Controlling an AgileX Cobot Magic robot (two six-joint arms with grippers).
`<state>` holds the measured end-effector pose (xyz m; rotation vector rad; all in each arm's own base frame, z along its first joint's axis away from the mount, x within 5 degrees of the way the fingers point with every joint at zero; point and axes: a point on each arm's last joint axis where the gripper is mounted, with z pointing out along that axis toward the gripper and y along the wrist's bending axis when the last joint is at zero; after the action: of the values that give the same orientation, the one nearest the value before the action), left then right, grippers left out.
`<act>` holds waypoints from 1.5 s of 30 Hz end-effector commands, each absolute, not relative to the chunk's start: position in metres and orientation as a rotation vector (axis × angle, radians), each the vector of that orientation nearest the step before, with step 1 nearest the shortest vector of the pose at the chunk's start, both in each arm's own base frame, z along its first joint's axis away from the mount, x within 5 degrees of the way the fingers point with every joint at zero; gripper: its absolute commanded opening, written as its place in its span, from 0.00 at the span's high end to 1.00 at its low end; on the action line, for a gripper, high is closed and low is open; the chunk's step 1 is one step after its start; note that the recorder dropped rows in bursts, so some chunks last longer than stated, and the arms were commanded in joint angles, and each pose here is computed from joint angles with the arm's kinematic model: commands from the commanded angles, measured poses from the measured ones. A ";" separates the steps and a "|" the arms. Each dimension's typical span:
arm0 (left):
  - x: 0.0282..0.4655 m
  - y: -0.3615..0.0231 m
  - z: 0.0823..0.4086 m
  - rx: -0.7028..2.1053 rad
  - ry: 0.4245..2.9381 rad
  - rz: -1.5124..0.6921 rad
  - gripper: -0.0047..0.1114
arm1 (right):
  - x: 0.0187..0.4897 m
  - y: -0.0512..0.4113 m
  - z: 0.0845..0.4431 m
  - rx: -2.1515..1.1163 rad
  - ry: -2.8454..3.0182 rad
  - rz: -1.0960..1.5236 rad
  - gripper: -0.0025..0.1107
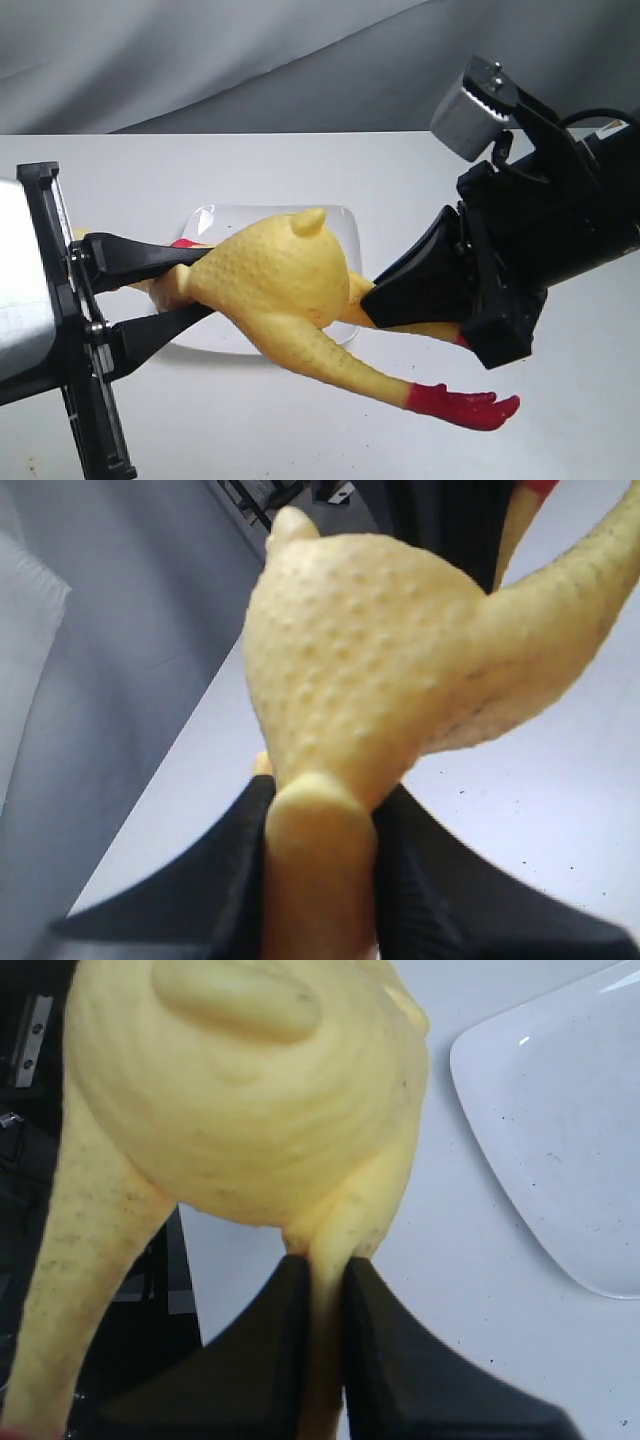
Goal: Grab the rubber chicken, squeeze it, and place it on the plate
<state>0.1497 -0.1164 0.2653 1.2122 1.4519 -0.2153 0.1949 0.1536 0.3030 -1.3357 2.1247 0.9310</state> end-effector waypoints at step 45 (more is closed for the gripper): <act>0.128 -0.073 0.345 0.699 1.430 -0.112 0.54 | 0.312 0.177 0.142 -1.000 2.288 0.540 0.49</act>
<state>0.1298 -0.0742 0.3415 0.7291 1.4254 -0.0880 0.3132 0.1794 0.1365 -1.0121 2.2658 0.5727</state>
